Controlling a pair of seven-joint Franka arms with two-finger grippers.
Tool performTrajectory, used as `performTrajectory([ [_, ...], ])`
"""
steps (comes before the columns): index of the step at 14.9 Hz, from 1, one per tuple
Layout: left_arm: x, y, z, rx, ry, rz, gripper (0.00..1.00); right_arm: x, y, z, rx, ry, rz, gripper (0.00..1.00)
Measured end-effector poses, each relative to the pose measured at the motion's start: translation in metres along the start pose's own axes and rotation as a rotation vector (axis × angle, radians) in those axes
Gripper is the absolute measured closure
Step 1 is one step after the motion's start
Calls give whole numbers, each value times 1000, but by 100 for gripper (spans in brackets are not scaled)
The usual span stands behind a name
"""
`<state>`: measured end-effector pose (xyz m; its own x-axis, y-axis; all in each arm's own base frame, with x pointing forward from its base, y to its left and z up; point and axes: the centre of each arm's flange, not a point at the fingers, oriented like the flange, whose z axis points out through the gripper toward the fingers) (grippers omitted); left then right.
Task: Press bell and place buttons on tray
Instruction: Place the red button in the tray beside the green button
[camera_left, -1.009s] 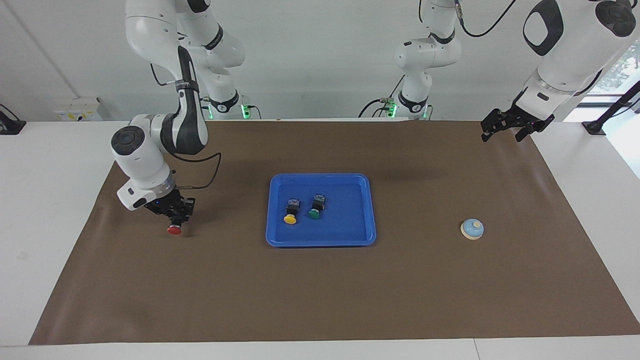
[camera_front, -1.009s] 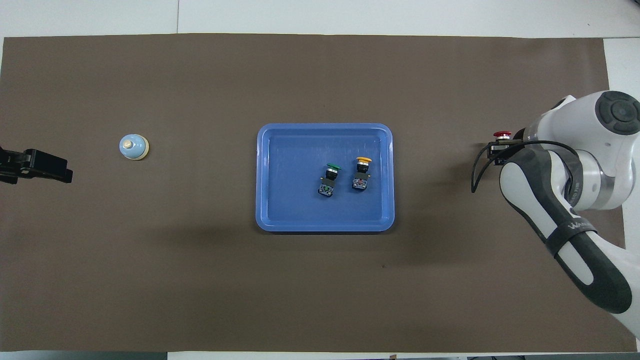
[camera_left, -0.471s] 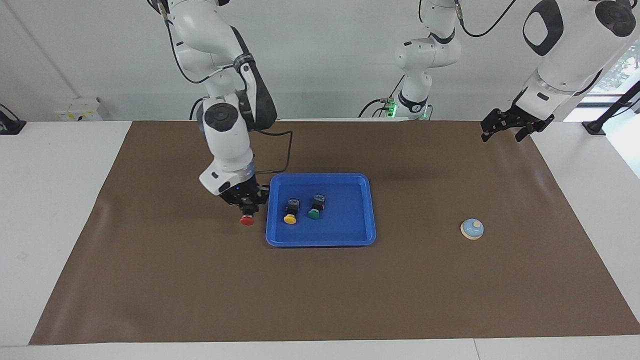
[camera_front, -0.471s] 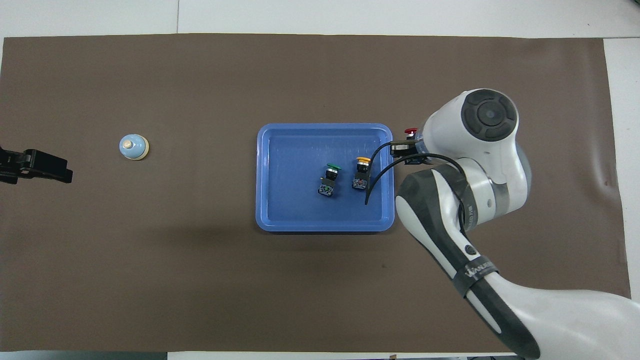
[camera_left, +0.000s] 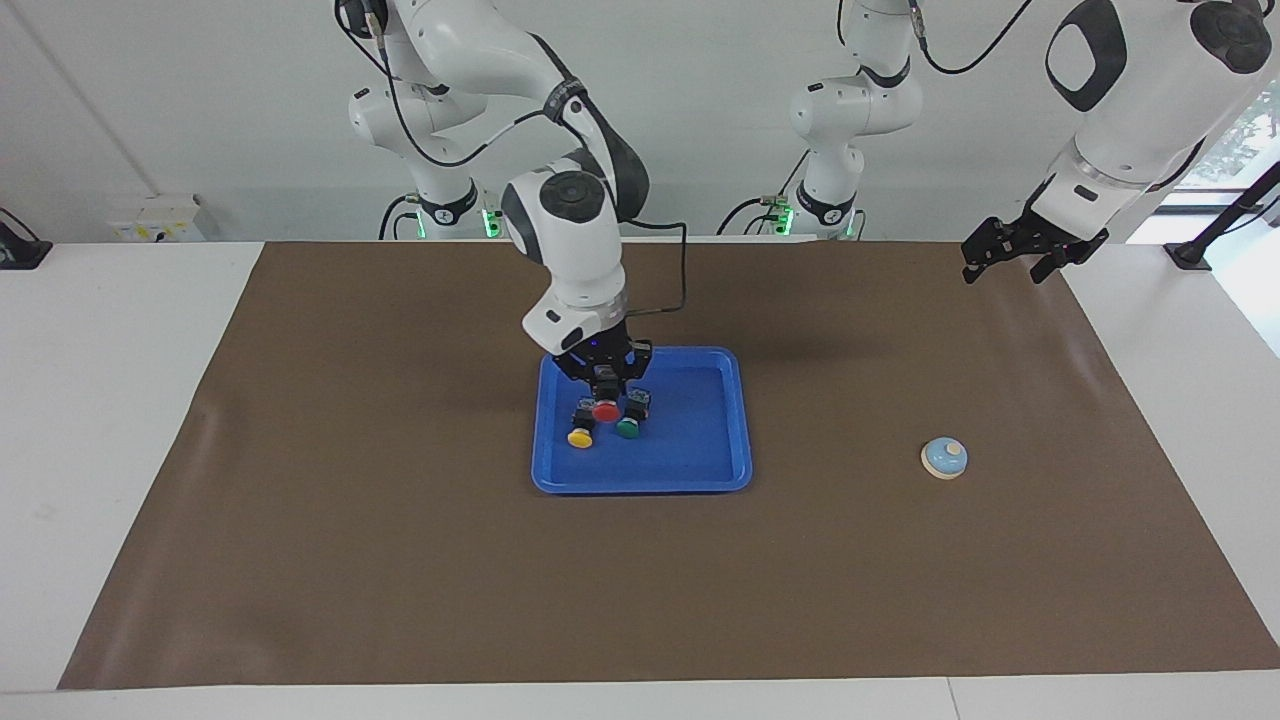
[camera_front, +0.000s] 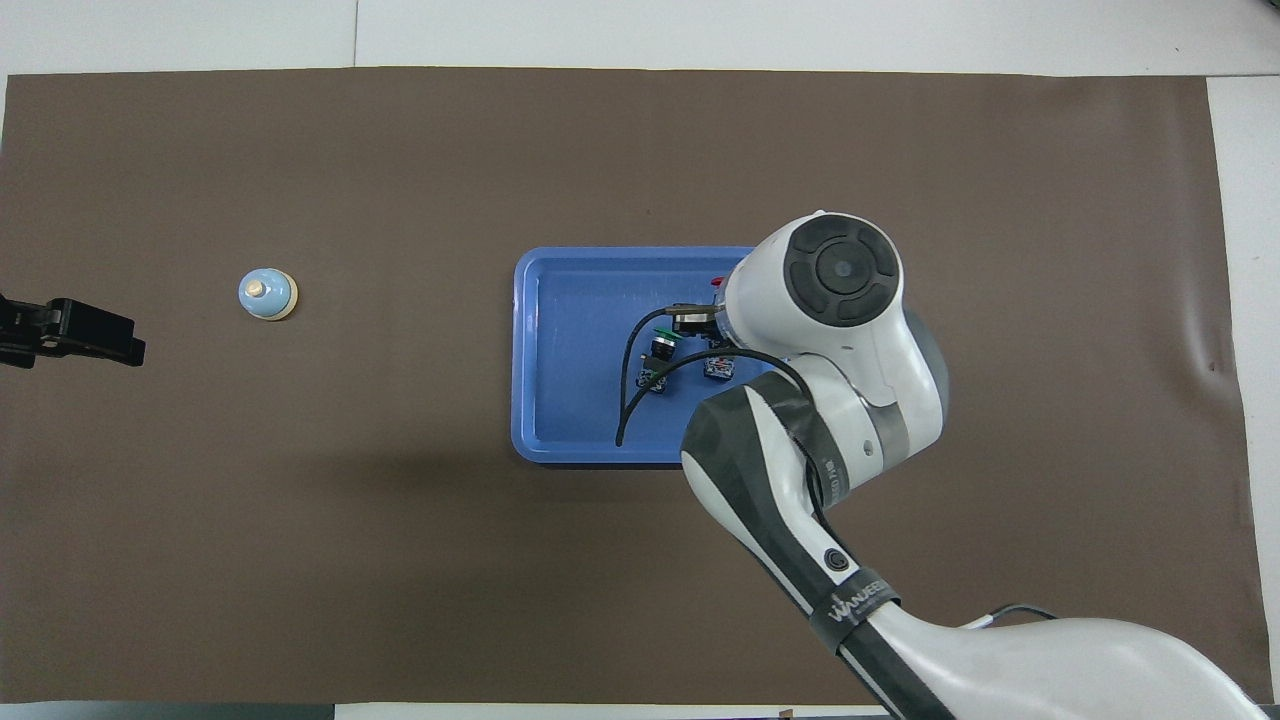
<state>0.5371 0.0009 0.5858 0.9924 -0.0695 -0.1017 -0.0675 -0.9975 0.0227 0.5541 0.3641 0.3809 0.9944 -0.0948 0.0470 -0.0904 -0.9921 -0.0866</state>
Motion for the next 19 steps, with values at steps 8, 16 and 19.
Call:
performTrajectory([
  [8,0,0,0,0,0,0,0,-23,-59,64,21,13,17,59],
  [16,0,0,0,0,0,0,0,-38,-60,93,30,23,0,56],
  [19,0,0,0,0,0,0,0,-39,-57,95,14,8,4,25],
])
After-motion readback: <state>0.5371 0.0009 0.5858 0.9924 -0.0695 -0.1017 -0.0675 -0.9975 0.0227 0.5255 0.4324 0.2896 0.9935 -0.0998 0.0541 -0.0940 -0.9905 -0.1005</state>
